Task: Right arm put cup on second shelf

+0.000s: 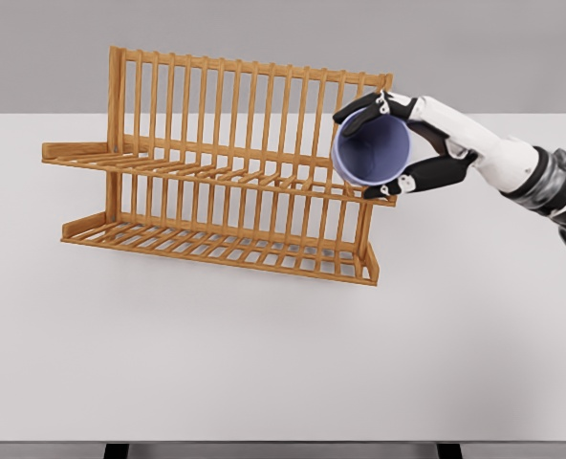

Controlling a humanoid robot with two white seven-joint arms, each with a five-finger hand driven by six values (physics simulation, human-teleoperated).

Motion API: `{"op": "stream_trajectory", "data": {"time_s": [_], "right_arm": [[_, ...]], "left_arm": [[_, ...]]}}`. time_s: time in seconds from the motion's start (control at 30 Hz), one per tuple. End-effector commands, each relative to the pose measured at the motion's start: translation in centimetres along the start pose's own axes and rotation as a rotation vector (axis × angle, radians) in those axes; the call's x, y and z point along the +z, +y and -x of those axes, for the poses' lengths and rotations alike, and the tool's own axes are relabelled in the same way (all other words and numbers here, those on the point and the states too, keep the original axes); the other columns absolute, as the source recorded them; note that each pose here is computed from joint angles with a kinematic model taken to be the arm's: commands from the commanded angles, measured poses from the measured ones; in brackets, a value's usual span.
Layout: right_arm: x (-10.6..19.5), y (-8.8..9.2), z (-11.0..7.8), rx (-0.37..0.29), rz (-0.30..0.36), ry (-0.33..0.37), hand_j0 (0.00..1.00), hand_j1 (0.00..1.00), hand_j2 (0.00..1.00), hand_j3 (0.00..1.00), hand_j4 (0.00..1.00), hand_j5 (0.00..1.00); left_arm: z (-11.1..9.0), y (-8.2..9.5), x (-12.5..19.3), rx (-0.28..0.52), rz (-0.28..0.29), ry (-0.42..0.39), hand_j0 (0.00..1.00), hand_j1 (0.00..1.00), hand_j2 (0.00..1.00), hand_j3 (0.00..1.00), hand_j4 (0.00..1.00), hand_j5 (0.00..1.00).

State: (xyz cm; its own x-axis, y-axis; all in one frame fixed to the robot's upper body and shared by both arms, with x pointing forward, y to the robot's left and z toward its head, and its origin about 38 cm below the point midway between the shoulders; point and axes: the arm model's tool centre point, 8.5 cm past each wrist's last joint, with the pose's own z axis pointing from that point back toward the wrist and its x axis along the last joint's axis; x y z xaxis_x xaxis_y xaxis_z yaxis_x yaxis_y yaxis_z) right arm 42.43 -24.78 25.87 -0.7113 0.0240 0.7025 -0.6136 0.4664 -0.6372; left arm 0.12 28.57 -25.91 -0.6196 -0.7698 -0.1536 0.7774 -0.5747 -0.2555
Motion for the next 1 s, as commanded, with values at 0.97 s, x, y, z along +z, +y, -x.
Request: {"op": "stream_trajectory", "data": {"time_s": [0.97], "right_arm": [[-0.75,0.64,-0.26,0.008,-0.021,-0.014,1.0,1.0,1.0,1.0,1.0,1.0]], "left_arm": [[0.0,-0.01,0.0,0.0,0.001,0.0,1.0,1.0,1.0,1.0,1.0,1.0]]}}
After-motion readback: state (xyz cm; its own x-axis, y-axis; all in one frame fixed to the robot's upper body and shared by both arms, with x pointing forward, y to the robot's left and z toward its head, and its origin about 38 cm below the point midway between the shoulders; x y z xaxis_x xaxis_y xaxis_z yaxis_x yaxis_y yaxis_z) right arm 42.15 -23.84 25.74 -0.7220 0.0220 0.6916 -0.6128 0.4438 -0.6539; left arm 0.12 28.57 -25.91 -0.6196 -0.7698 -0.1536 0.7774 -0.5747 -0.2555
